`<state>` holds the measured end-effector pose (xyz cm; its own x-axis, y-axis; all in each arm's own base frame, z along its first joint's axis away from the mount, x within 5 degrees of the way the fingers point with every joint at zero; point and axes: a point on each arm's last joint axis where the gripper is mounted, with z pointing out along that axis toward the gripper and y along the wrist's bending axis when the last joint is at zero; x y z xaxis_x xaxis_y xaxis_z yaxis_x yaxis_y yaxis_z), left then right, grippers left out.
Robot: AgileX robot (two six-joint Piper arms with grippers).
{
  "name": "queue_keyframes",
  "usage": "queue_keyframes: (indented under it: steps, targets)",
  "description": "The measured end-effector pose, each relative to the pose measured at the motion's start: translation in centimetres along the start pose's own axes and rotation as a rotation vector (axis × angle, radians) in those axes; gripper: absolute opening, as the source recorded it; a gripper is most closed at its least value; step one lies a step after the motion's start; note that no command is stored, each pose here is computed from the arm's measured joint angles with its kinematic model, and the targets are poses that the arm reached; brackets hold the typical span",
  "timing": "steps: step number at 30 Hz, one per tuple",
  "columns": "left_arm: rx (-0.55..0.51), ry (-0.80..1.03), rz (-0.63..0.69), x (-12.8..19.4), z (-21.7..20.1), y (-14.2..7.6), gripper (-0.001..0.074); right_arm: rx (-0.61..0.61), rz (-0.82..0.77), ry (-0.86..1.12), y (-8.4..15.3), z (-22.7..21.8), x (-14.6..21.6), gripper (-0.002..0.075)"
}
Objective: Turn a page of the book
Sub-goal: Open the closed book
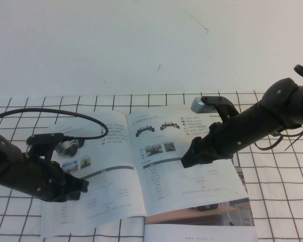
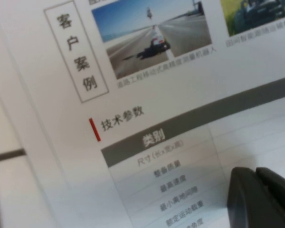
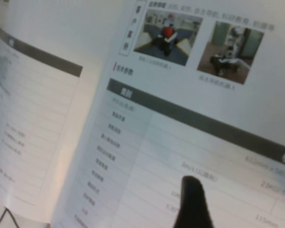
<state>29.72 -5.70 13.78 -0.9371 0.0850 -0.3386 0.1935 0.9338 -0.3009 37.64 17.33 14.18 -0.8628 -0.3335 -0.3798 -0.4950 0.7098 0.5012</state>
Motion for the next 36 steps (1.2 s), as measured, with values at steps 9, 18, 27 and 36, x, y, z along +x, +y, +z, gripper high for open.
queue_keyframes:
  steps: [9, 18, 27, 36]
  targets:
    - [0.106, -0.099, 0.040, -1.3, -3.4, -2.2, -0.0002, 0.021, -0.069, -0.050, 1.6, -2.7, -0.9, 0.0457]
    - [0.206, -0.187, 0.141, -4.6, -5.6, -6.2, -0.0002, 0.213, -0.115, -0.031, 1.9, -5.9, -0.9, 0.0457]
    - [0.237, -0.130, 0.243, -7.8, -0.6, -10.9, -0.0002, 0.311, -0.061, 0.022, 1.0, -6.2, -0.4, 0.0457]
    - [0.192, -0.020, 0.272, -9.4, 3.4, -10.5, -0.0002, 0.335, -0.025, 0.045, 0.5, -5.8, -0.2, 0.0457]
